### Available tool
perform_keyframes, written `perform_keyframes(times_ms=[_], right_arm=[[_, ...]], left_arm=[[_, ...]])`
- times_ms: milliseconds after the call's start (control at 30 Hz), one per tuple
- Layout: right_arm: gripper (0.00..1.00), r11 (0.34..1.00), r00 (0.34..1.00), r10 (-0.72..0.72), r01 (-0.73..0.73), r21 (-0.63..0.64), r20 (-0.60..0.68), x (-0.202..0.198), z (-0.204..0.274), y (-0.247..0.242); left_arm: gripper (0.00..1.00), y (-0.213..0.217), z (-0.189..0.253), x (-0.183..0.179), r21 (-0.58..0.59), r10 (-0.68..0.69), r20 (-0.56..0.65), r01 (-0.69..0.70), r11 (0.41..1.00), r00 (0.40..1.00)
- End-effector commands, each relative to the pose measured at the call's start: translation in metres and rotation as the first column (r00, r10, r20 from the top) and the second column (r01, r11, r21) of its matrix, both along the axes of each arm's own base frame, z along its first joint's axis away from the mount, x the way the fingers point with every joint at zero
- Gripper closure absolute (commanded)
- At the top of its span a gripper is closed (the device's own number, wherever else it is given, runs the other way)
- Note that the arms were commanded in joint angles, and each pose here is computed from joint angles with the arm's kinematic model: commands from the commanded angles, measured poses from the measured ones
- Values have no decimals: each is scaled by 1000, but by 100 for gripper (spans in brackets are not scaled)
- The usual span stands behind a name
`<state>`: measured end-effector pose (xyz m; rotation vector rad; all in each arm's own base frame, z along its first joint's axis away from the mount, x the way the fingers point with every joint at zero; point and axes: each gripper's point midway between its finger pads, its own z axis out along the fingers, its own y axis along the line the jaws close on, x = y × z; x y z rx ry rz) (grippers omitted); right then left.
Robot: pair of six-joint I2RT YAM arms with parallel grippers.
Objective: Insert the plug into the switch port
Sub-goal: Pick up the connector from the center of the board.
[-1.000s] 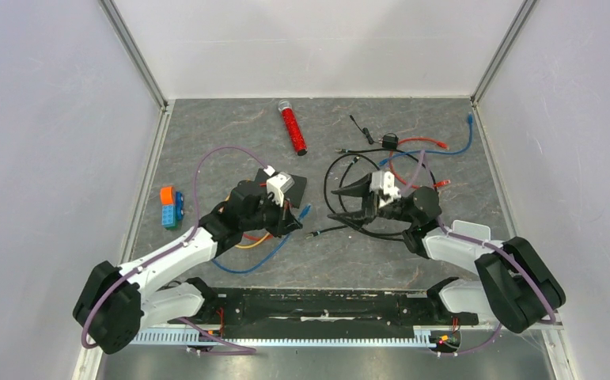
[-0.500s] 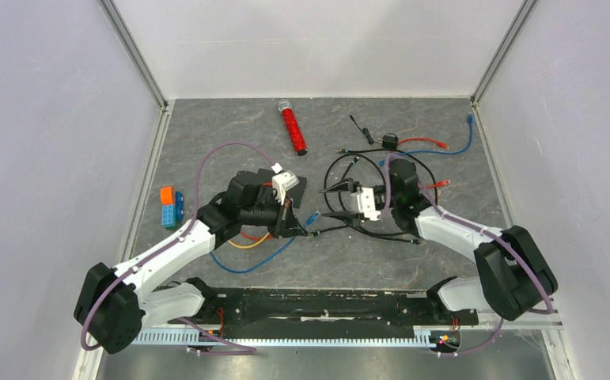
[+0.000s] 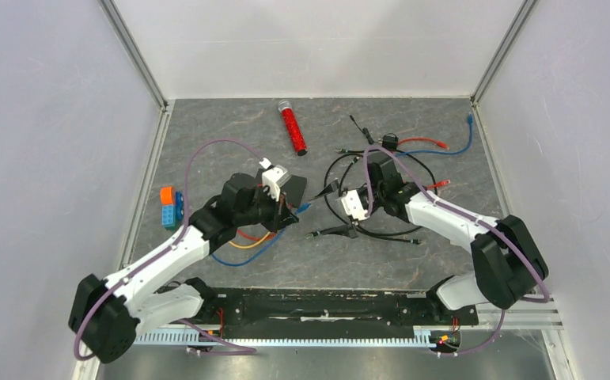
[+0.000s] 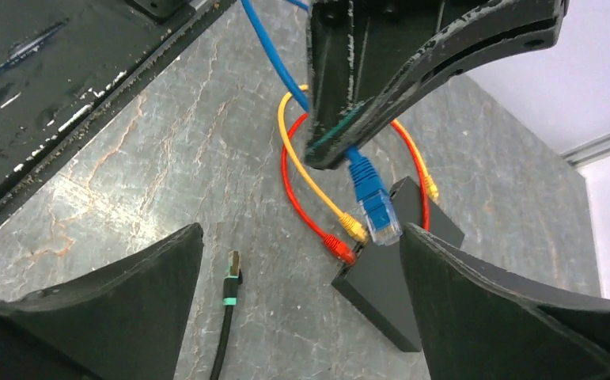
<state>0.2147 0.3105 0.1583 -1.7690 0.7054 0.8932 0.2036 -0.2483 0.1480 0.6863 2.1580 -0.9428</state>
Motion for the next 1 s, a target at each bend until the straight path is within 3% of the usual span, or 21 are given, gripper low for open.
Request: perform_keyframes(times_ms=[0,167,200,233,300,467,533,633,667,700,800,867,967], right_arm=[[2,994,990,94,-87,69,-105,-36,32,-6],[2,981,990,135,-127,144,-44,-57,53,-15],[2,986,995,83,-73,148,-62,-48,62,-11],[2,990,982,-35,60,130,-187,-36,65,-7],[2,862,843,-398,479,167,-363,27,87,-9],[2,768,615,-583,630,-114,-531,90,78,0],[2,760,529,-572,630,-161,-626,101,90,8],[2,716,345,-553,662,-221,-759,111,101,13],[5,725,310,-521,652,-221,-795,110,105,17],[16,738,269,-482,638,-221,-834,107,109,21],[37,779,191,-384,593,-205,-903,101,114,32],[44,788,141,-353,578,-212,-925,98,114,38],[46,771,90,-351,592,-233,-932,99,108,42]], left_arm=[[98,33,41,56,3,225,354,-242,970,908],[98,36,67,66,-74,265,473,-262,962,840],[98,37,66,67,-64,266,479,-269,961,837],[98,39,63,68,-53,267,478,-276,960,837],[98,39,61,67,-45,261,477,-274,961,839],[98,58,60,70,19,288,569,-363,932,770],[98,66,63,74,49,293,612,-405,913,734],[98,73,68,80,79,286,673,-451,889,682],[98,73,69,81,88,279,685,-456,886,673],[98,72,69,83,99,270,691,-457,884,671],[98,67,65,85,153,227,710,-460,875,667],[98,61,62,83,174,204,715,-453,875,669],[98,56,60,82,176,200,714,-448,876,671]])
